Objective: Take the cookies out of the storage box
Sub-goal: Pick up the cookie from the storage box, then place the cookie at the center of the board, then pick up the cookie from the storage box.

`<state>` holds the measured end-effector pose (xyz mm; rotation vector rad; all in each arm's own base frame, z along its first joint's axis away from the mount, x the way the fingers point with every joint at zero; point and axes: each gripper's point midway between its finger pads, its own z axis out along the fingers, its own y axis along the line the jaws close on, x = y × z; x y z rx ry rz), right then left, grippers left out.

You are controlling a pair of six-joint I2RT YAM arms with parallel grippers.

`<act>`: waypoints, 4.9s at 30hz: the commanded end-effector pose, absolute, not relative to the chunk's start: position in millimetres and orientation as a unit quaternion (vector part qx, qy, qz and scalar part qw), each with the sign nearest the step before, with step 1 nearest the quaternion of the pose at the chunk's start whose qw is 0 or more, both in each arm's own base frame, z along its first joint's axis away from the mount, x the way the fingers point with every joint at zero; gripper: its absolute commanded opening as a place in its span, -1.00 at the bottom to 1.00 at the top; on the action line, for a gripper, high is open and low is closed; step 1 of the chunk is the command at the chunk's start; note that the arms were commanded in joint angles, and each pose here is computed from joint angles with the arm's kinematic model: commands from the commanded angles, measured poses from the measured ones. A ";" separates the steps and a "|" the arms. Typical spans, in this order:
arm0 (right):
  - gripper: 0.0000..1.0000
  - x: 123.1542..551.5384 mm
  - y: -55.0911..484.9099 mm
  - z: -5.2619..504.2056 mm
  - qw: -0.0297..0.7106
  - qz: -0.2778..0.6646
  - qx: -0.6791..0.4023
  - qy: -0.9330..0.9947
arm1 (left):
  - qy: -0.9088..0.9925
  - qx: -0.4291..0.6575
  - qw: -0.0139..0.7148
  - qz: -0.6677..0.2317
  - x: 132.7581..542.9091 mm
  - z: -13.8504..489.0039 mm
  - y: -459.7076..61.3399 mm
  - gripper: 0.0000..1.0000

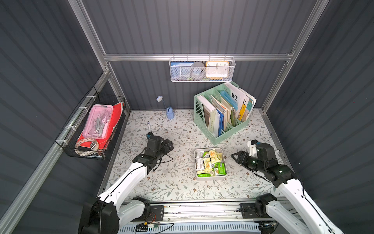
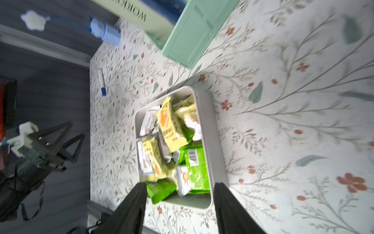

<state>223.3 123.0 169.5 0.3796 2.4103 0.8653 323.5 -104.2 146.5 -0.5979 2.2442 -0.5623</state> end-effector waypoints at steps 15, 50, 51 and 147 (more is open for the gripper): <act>0.10 236.6 219.5 143.1 0.172 0.365 -0.027 0.915 | 0.903 -0.165 0.299 -0.263 285.0 118.9 -230.9 0.28; -0.61 259.7 250.3 86.1 0.126 0.302 -0.056 0.943 | 0.876 -0.243 0.320 -0.266 288.2 127.1 -220.0 0.13; -0.68 259.1 251.2 85.6 0.124 0.303 -0.057 0.943 | 0.876 -0.245 0.320 -0.266 288.0 127.1 -219.2 0.13; -0.26 249.0 280.7 124.9 0.165 0.331 -0.009 0.929 | 0.893 -0.239 0.308 -0.225 282.3 119.0 -201.7 -0.01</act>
